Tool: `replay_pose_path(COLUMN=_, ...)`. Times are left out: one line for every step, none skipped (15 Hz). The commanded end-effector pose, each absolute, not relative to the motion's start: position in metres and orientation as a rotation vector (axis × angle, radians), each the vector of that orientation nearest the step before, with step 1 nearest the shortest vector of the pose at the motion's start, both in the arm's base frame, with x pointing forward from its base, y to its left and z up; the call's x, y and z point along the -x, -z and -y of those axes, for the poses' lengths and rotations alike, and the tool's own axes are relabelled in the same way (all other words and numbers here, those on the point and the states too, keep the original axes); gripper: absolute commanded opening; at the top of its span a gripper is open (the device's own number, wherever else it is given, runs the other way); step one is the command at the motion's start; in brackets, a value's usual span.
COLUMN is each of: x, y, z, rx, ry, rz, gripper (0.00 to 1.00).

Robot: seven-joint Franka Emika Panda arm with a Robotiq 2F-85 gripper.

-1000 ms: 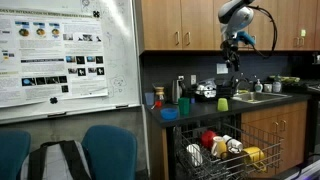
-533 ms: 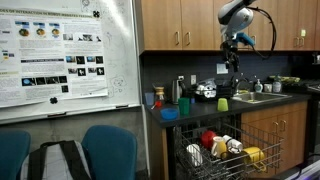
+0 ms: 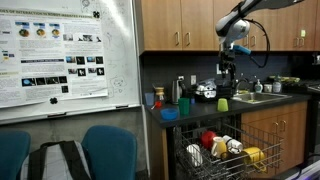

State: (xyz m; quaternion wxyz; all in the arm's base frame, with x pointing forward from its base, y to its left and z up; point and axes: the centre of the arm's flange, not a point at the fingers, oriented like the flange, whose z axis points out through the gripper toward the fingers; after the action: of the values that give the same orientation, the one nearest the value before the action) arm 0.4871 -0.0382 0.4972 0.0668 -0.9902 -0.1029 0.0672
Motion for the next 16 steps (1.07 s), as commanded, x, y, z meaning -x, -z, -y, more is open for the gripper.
replay_pose_path(x=-0.501, y=-0.472, z=0.043, rx=3.025, ry=-0.188, rz=0.296, gripper=1.0)
replay_pose_path(x=-0.504, y=-0.464, z=0.044, rx=3.025, ry=-0.192, rz=0.305, gripper=1.0)
replay_pose_path(x=-0.507, y=-0.455, z=0.044, rx=3.021, ry=-0.192, rz=0.308, gripper=1.0)
replay_pose_path(x=-0.507, y=-0.448, z=0.044, rx=3.019, ry=-0.193, rz=0.31, gripper=1.0)
replay_pose_path(x=-0.509, y=-0.437, z=0.044, rx=3.017, ry=-0.199, rz=0.311, gripper=1.0)
replay_pose_path(x=-0.51, y=-0.427, z=0.045, rx=3.012, ry=-0.205, rz=0.309, gripper=1.0)
replay_pose_path(x=-0.51, y=-0.418, z=0.046, rx=3.009, ry=-0.211, rz=0.305, gripper=1.0)
replay_pose_path(x=-0.51, y=-0.409, z=0.048, rx=3.012, ry=-0.218, rz=0.299, gripper=1.0)
replay_pose_path(x=-0.51, y=-0.4, z=0.05, rx=3.016, ry=-0.223, rz=0.292, gripper=1.0)
replay_pose_path(x=-0.51, y=-0.392, z=0.053, rx=3.024, ry=-0.229, rz=0.285, gripper=1.0)
replay_pose_path(x=-0.51, y=-0.382, z=0.058, rx=3.038, ry=-0.238, rz=0.273, gripper=1.0)
replay_pose_path(x=-0.511, y=-0.373, z=0.064, rx=3.04, ry=-0.239, rz=0.264, gripper=1.0)
replay_pose_path(x=-0.512, y=-0.366, z=0.07, rx=3.042, ry=-0.232, rz=0.249, gripper=1.0)
replay_pose_path(x=-0.512, y=-0.36, z=0.075, rx=3.042, ry=-0.226, rz=0.234, gripper=1.0)
replay_pose_path(x=-0.514, y=-0.353, z=0.079, rx=3.042, ry=-0.218, rz=0.22, gripper=1.0)
replay_pose_path(x=-0.515, y=-0.346, z=0.083, rx=3.044, ry=-0.211, rz=0.208, gripper=1.0)
